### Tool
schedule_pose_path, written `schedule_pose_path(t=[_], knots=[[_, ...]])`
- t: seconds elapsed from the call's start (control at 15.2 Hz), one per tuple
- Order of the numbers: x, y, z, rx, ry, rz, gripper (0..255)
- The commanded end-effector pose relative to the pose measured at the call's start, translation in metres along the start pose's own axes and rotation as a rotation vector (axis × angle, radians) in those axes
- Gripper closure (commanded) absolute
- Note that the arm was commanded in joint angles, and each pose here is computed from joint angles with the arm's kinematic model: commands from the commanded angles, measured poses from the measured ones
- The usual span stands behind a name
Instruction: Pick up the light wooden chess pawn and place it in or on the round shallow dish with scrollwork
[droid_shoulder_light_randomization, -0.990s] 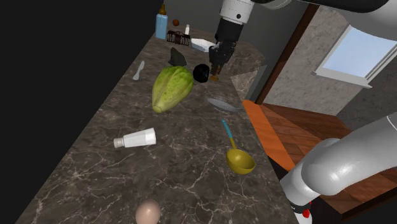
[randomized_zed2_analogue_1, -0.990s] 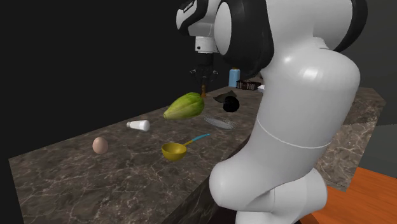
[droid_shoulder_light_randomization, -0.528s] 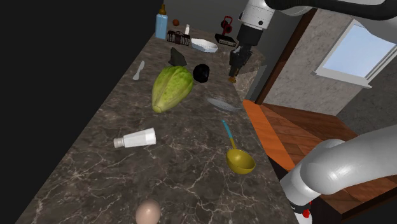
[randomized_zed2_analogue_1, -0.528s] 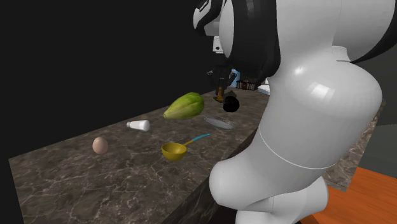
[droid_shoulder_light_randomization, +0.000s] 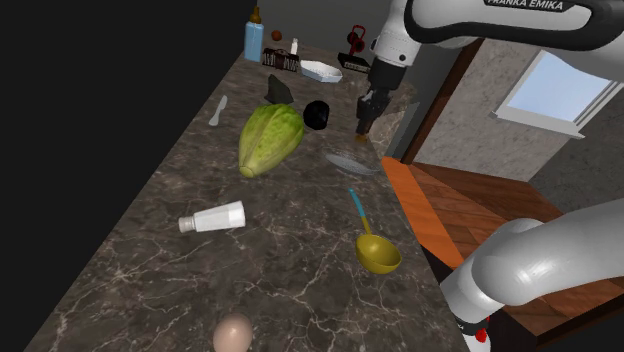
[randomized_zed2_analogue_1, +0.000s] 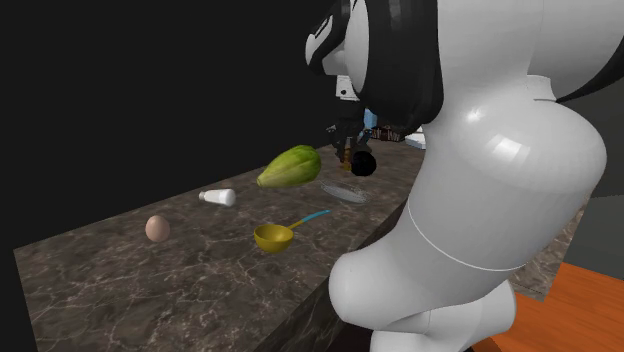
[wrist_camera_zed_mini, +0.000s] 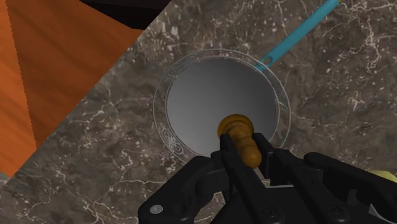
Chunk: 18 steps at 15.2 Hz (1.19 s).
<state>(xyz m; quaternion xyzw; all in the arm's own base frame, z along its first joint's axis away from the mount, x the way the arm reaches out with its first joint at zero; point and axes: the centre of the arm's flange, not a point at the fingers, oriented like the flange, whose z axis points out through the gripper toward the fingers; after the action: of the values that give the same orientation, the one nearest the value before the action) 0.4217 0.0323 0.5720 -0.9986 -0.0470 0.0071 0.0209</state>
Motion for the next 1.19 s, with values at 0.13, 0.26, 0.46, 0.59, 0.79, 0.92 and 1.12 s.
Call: schedule_pose_path(t=[0.13, 0.26, 0.46, 0.59, 0.79, 0.92, 1.12], knots=[[0.0, 0.001, 0.021, 0.0, 0.001, 0.0, 255], [0.0, 0.002, 0.032, 0.0, 0.001, 0.0, 255], [0.0, 0.002, 0.039, 0.0, 0.001, 0.0, 255], [0.0, 0.002, 0.039, 0.0, 0.001, 0.0, 255], [0.0, 0.002, 0.039, 0.0, 0.001, 0.0, 255], [0.0, 0.002, 0.038, 0.0, 0.0, 0.0, 0], [0.0, 0.002, 0.038, 0.0, 0.0, 0.0, 0]])
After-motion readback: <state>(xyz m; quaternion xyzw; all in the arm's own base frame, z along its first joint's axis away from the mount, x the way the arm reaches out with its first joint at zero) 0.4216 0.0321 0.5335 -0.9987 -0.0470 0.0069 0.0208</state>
